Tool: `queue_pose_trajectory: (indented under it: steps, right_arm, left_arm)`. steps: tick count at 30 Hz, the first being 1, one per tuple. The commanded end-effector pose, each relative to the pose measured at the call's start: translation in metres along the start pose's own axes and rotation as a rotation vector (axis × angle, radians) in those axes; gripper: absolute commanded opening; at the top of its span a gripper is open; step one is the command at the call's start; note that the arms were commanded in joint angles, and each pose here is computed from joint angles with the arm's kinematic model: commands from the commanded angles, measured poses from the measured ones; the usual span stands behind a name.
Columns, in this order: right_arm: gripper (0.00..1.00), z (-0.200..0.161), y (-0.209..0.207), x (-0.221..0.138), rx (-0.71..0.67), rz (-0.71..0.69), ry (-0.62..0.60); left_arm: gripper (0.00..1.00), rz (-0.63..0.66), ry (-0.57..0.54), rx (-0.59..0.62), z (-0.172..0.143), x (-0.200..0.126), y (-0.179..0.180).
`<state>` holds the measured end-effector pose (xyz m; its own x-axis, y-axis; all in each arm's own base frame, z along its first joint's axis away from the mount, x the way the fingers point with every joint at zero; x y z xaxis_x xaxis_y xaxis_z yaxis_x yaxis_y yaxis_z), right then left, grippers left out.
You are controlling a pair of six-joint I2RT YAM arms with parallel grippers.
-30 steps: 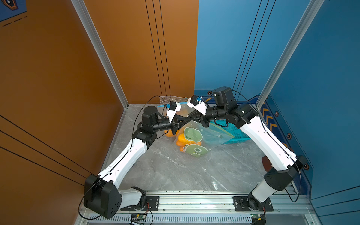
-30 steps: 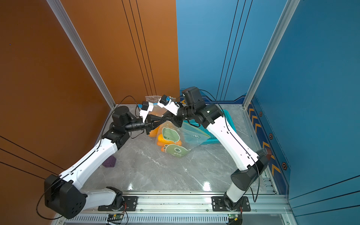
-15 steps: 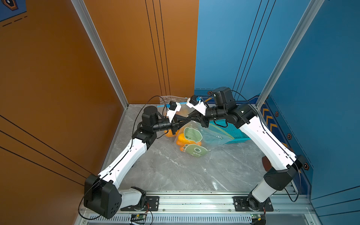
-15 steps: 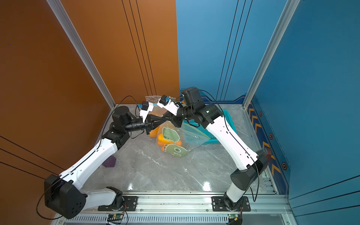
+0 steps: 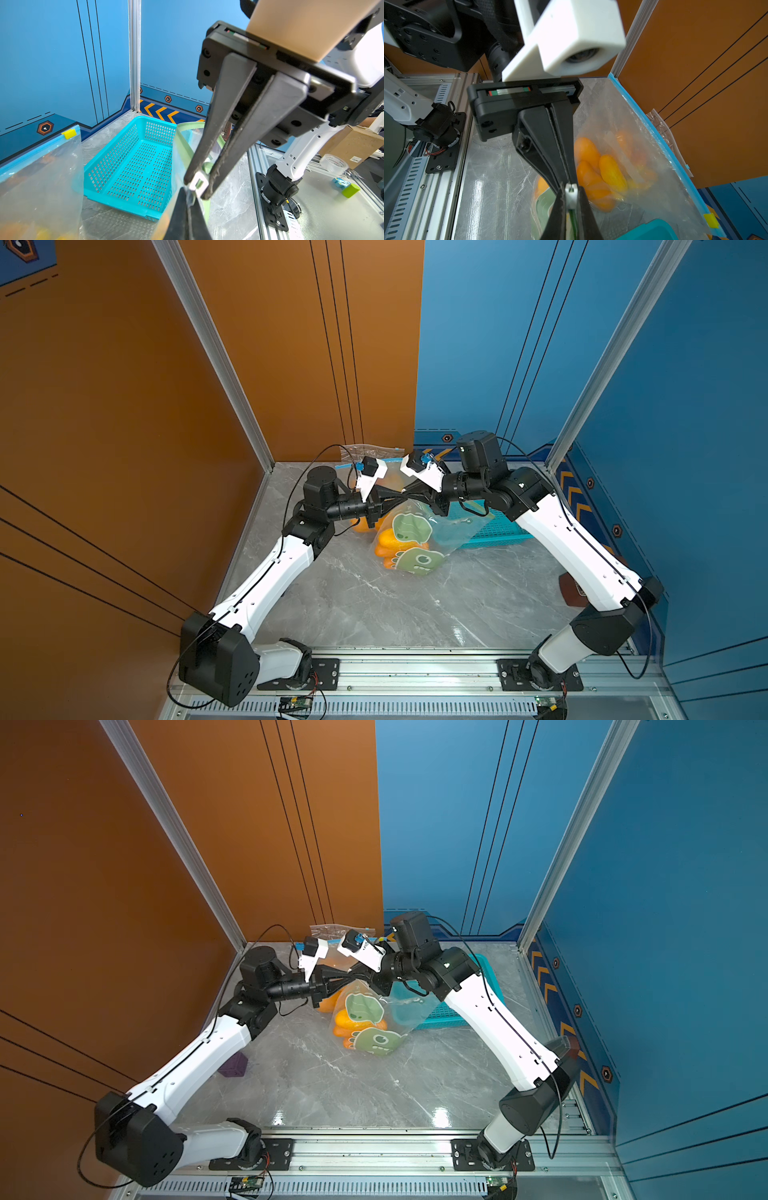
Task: Place the mango in a zip-top bag and seal the zipper
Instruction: Zip the zipper on the zipper food storage bag.
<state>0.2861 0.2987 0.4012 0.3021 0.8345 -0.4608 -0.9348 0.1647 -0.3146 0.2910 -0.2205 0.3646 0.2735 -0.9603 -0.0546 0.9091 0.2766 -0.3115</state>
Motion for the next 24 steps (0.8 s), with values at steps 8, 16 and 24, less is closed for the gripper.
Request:
queue_pose_trajectory:
  steps: [8, 16, 24]
  right_arm:
    - [0.0, -0.025, -0.002, -0.009, -0.019, -0.06, 0.128]
    - [0.0, -0.027, 0.002, -0.004, -0.015, -0.024, 0.136]
    - [0.0, -0.043, 0.004, 0.003, 0.003, 0.006, 0.207]
  left_arm:
    - [0.0, -0.035, -0.063, 0.076, 0.024, -0.012, -0.019]
    - [0.0, -0.033, -0.08, 0.093, 0.028, -0.015, -0.023]
    - [0.0, -0.011, -0.098, 0.091, 0.032, -0.015, -0.018]
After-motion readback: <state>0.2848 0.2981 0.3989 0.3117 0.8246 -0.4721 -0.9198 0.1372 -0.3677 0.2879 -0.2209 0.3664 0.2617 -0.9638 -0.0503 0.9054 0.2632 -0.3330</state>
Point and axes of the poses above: each gripper's point midway between its finger pads, its own x axis out along the fingers, its own y axis along the line the jaws close on, z = x × y, the point moved 4 cm from there along -x, back along the fingers, and after that the axes turned 8 degrees about -x, right-handed, at the moved point
